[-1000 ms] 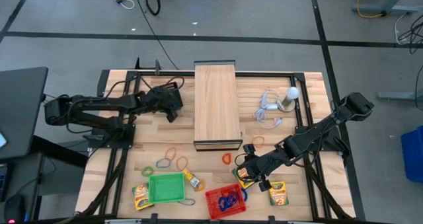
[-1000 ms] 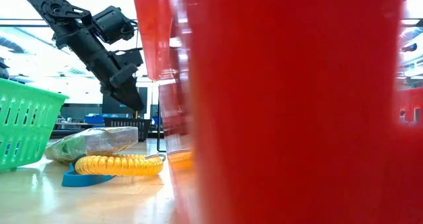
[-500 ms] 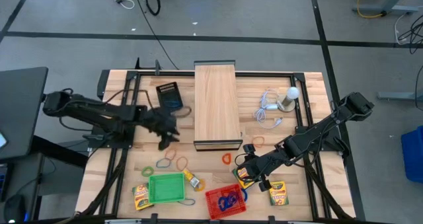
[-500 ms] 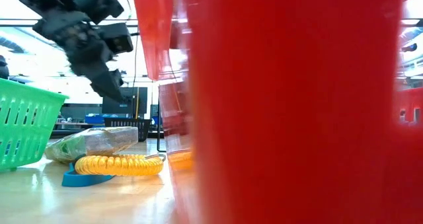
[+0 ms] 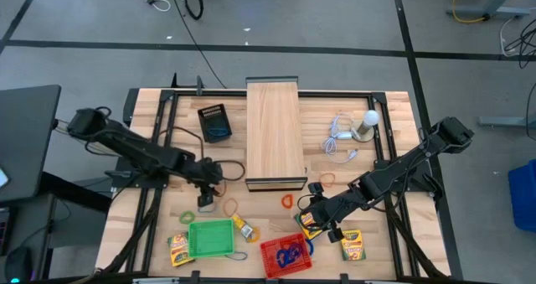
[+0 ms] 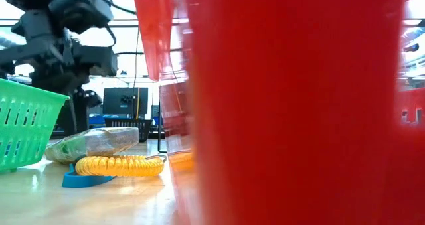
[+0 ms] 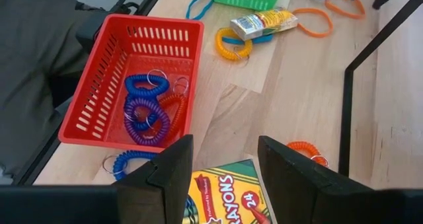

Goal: Pick & Place Office Desk Supplies
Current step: Put the orange rubber band into the black basket

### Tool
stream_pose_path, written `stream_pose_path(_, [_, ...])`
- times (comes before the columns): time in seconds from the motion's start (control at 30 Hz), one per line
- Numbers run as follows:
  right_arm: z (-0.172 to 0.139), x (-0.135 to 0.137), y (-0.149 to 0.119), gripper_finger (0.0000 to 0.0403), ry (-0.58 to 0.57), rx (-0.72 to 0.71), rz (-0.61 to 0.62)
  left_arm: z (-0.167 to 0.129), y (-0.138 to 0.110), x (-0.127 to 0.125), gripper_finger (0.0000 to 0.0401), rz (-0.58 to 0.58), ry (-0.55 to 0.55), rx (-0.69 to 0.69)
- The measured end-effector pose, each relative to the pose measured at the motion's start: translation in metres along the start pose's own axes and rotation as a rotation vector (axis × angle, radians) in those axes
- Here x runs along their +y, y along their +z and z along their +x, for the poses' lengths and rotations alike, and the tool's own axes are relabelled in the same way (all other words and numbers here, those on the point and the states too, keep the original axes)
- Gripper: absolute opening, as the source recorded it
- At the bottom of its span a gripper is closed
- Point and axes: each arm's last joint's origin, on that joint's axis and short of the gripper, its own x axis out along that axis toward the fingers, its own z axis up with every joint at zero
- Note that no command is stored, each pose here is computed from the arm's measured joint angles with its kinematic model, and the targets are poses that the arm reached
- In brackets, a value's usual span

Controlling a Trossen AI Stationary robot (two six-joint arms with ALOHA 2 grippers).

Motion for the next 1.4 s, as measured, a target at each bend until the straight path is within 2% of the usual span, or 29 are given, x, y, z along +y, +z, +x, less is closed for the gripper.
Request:
stream_pose_path(0.17, [0.0, 0.0, 0.0, 0.0178, 0.0, 0.0, 0.0, 0.013, -0.003, 0.001, 0.0191, -0.007, 0.02, 0.069])
stream_pose_path(0.3, [0.0, 0.0, 0.0, 0.0178, -0.001, 0.005, -0.001, 0.016, -0.004, 0.002, 0.017, -0.023, 0.065, 0.071])
stream_pose_path(0.4, [0.0, 0.0, -0.001, 0.0178, -0.001, 0.008, -0.002, 0.016, -0.004, 0.004, 0.0128, -0.028, 0.104, 0.05])
stream_pose_path(0.53, [0.0, 0.0, -0.001, 0.0178, -0.001, 0.01, -0.003, 0.016, -0.004, 0.005, 0.0028, -0.031, 0.132, 0.041])
stream_pose_path(0.6, [0.0, 0.0, -0.001, 0.0178, -0.002, 0.014, -0.003, 0.016, -0.004, 0.005, 0.001, -0.035, 0.133, 0.035])
stream_pose_path(0.77, [0.0, 0.0, -0.001, 0.0178, -0.002, 0.015, -0.003, 0.013, 0.004, 0.001, 0.0004, -0.027, 0.15, 0.016])
stream_pose_path(0.9, [0.0, 0.0, -0.001, 0.0178, -0.002, 0.015, -0.002, 0.007, 0.02, -0.005, 0.0003, 0.003, 0.193, -0.086])
stream_pose_path(1.03, [0.0, 0.0, -0.002, 0.0178, -0.002, 0.016, -0.002, 0.002, 0.031, -0.009, 0.0002, 0.008, 0.245, -0.131])
stream_pose_path(1.4, [0.0, 0.0, -0.002, 0.0178, -0.002, 0.017, 0.003, -0.019, 0.053, -0.005, 0.0001, -0.004, 0.553, -0.196])
